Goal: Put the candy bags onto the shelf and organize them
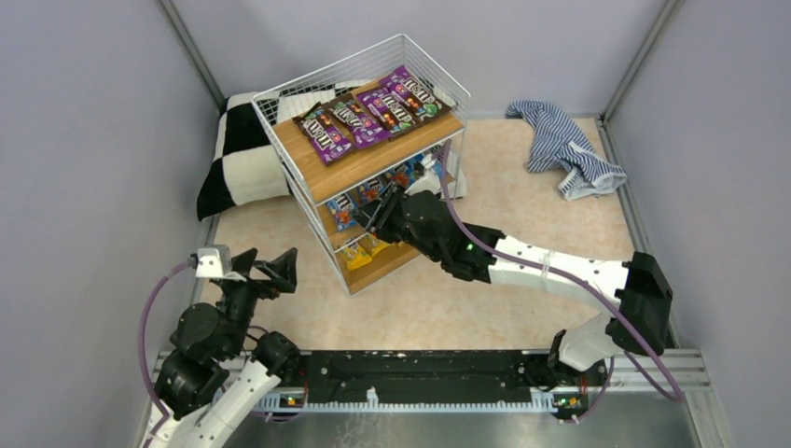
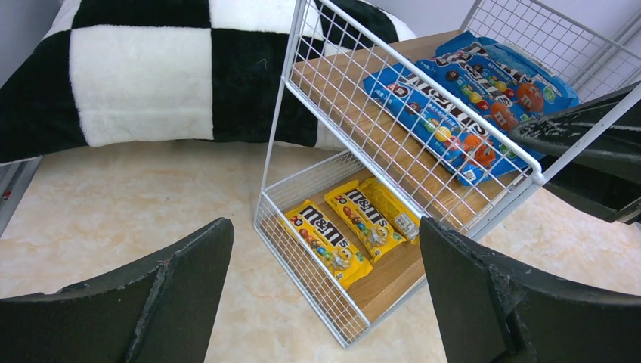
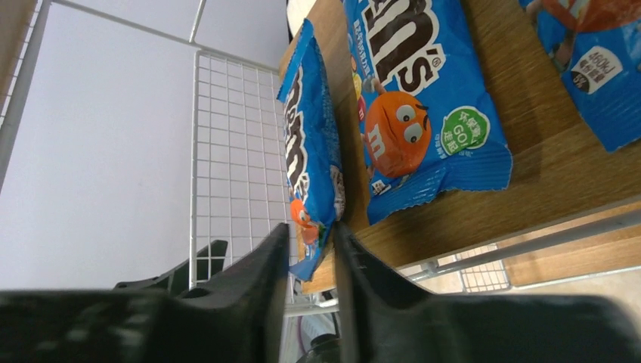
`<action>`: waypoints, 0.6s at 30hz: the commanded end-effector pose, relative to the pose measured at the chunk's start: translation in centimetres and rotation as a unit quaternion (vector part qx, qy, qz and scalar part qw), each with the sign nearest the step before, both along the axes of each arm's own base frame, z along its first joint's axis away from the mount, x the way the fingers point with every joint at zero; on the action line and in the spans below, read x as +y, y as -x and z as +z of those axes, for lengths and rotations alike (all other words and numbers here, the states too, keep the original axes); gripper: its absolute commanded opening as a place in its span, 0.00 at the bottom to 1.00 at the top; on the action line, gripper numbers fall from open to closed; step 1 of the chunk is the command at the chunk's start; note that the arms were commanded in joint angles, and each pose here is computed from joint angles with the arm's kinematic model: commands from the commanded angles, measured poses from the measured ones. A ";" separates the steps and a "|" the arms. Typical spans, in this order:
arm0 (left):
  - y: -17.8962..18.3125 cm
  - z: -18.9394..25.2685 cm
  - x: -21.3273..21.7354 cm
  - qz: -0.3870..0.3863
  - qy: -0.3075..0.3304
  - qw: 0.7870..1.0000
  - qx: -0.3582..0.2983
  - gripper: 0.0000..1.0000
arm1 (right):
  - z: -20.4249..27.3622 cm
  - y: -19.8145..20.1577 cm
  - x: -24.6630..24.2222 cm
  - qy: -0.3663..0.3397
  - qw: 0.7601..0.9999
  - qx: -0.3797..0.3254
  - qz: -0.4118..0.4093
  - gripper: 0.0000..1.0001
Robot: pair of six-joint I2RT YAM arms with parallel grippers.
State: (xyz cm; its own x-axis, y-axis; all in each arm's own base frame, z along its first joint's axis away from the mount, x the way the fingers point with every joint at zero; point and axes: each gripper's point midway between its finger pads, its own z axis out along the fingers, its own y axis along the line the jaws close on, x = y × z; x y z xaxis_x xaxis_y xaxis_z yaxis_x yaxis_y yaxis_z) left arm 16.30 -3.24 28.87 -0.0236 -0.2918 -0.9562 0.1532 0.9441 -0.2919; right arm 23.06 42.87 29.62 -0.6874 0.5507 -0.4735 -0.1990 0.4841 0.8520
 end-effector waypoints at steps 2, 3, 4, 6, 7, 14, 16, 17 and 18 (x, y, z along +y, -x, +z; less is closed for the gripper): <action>0.0 1.0 0.1 0.001 0.007 1.000 -0.020 0.98 | 3.5 1.2 0.2 -0.006 0.999 -0.046 0.027 0.45; 0.0 1.0 0.1 0.002 0.008 1.000 -0.020 0.98 | 3.5 1.6 -0.3 0.002 0.998 -0.053 0.033 0.49; 0.0 1.0 0.1 0.002 0.008 1.000 -0.020 0.98 | 3.6 2.1 -0.9 0.006 0.997 -0.061 0.036 0.54; 0.0 1.0 0.2 0.004 0.009 1.000 -0.020 0.98 | 2.6 3.4 -2.6 0.037 0.995 -0.071 0.054 0.57; 0.0 1.0 0.2 0.005 0.010 1.000 -0.020 0.98 | 2.8 4.2 -3.9 0.042 0.994 -0.079 0.061 0.60; 2.6 7.5 -0.9 -0.068 0.056 0.991 -0.104 0.98 | 1.6 6.7 -15.7 0.165 0.978 -0.121 0.035 0.77; 4.2 12.0 -1.7 -0.110 0.065 0.978 -0.162 0.98 | 3.8 7.1 -20.1 0.189 0.971 -0.147 0.006 0.81; 5.0 14.4 -2.1 -0.132 0.060 0.972 -0.185 0.98 | 5.5 7.2 -22.1 0.190 0.968 -0.163 -0.011 0.84; 5.4 16.5 -2.6 -0.148 0.045 0.968 -0.199 0.98 | 7.7 7.4 -24.0 0.185 0.965 -0.183 -0.027 0.88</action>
